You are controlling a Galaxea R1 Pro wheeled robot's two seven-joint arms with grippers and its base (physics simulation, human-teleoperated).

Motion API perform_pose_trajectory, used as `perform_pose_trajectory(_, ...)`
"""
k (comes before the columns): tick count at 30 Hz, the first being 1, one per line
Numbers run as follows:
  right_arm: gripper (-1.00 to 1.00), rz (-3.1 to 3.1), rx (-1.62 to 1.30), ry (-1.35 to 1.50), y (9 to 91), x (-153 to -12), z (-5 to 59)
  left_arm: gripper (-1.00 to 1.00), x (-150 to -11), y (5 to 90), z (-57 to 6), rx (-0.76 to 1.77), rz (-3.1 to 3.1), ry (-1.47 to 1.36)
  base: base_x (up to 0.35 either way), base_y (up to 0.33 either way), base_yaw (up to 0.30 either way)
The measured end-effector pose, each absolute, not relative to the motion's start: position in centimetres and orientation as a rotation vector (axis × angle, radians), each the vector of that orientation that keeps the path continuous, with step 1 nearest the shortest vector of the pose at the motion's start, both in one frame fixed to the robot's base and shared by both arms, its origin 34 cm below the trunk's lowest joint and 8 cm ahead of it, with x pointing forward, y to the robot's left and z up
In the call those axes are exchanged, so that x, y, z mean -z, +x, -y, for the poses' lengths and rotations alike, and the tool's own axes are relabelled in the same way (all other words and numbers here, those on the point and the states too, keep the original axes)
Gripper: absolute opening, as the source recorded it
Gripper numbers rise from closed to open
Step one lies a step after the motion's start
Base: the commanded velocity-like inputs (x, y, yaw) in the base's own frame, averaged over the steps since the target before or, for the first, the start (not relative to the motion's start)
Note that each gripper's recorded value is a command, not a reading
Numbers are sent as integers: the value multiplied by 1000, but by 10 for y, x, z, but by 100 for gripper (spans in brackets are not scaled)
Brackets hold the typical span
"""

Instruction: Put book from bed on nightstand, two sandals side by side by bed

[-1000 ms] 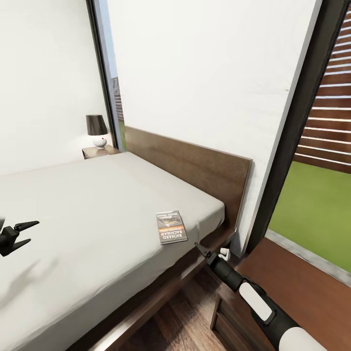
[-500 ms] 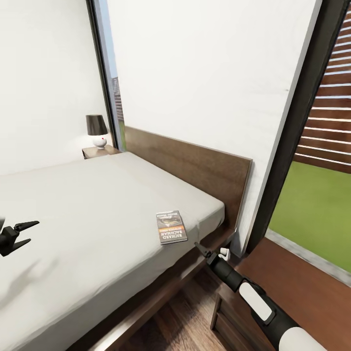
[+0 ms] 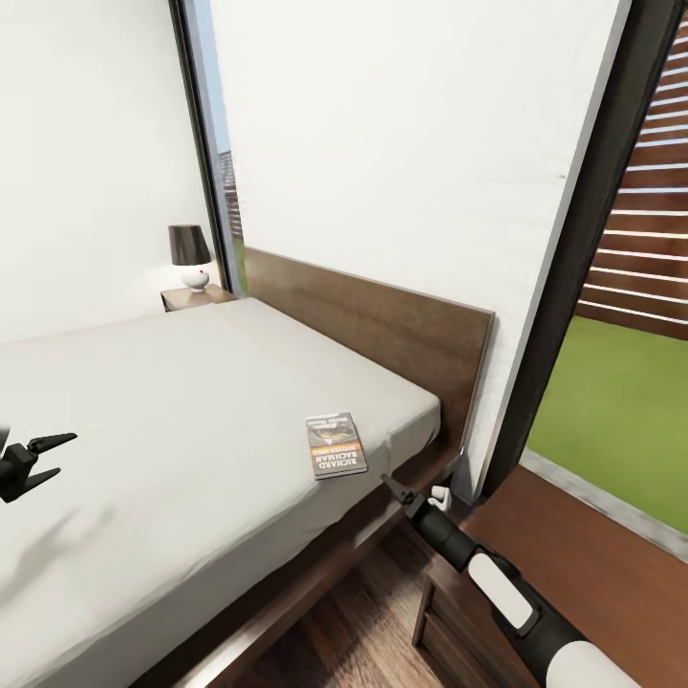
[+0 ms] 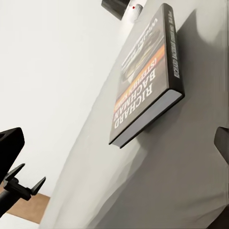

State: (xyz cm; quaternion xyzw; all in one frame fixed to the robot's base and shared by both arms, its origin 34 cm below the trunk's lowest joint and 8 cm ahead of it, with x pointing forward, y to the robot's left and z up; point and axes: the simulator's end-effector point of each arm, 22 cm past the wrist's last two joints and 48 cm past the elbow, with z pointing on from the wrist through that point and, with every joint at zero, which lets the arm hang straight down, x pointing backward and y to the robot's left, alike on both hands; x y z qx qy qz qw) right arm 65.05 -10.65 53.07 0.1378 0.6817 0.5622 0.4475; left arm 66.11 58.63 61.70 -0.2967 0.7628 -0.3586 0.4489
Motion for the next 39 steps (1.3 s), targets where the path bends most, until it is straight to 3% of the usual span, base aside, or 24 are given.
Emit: perform_pose_trajectory(39, 100, -1719, -1328, 453, 664, -521, 111, 100, -616, 663, -583, 893, -1889, -732, 0, 0, 0)
